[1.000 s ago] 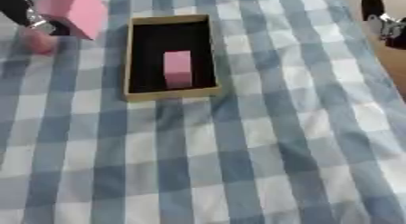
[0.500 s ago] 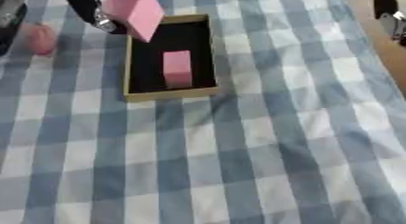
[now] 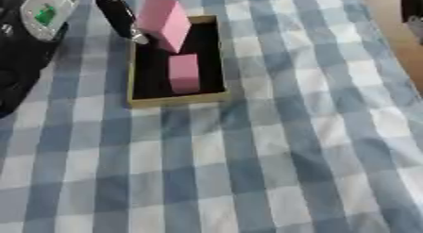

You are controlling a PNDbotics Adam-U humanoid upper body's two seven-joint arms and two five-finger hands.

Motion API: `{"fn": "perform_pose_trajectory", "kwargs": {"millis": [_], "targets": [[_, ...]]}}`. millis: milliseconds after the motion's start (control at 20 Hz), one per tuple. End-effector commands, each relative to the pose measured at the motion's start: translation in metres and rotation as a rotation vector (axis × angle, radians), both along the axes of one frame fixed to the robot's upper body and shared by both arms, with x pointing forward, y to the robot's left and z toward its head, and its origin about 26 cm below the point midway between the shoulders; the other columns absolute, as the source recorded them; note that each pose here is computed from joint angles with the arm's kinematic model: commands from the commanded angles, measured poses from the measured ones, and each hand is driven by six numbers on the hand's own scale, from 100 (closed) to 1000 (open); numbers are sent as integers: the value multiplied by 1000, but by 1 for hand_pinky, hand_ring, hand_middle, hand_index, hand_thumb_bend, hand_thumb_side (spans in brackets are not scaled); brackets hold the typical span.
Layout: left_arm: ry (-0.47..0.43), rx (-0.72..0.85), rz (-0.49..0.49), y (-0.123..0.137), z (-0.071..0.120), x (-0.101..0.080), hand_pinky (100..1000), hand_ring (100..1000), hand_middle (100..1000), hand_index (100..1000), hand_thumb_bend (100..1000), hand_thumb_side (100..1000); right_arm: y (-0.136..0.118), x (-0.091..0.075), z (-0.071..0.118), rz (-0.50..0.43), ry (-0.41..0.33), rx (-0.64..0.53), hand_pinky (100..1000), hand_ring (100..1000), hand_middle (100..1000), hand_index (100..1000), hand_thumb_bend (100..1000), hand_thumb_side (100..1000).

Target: Pick up objects on the table and place them in the box.

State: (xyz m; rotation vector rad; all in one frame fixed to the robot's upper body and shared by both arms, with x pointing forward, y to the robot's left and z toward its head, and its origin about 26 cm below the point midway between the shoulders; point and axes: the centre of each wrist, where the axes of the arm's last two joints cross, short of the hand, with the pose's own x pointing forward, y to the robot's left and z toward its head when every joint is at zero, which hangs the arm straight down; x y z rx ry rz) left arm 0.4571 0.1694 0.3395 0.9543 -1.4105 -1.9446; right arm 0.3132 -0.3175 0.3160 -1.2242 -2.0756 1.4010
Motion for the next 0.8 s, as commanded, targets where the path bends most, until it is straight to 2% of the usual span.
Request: {"fn": "perform_pose_trajectory", "kwargs": {"millis": [50,450,550,600,700,750,800], "targets": [[-66,2,24,4,14,1,667,703,546,672,364,179,1,-6,10,7,-34,-9,902,974,948,683,100,100],[-76,10,22,2,7,5,669,707,554,683,375,220,2,-5,10,11,-30,-3,899,973,947,683,100,100],[-68,15,20,1,4,6,681,726,581,710,375,321,2,-5,9,11,-28,-3,898,973,947,683,100,100],[-60,20,17,1,3,7,708,762,641,758,388,381,1,-5,9,11,-28,-3,898,973,947,683,100,100],[-45,39,11,2,1,8,802,850,755,835,450,494,1,-5,9,9,-27,-2,897,972,947,684,100,100],[-42,50,9,2,0,8,815,862,769,845,481,526,1,-5,9,9,-25,-2,897,972,947,684,100,100],[-41,61,8,2,0,8,853,896,797,861,549,556,1,-5,9,9,-24,-2,896,972,947,684,100,100]]}}
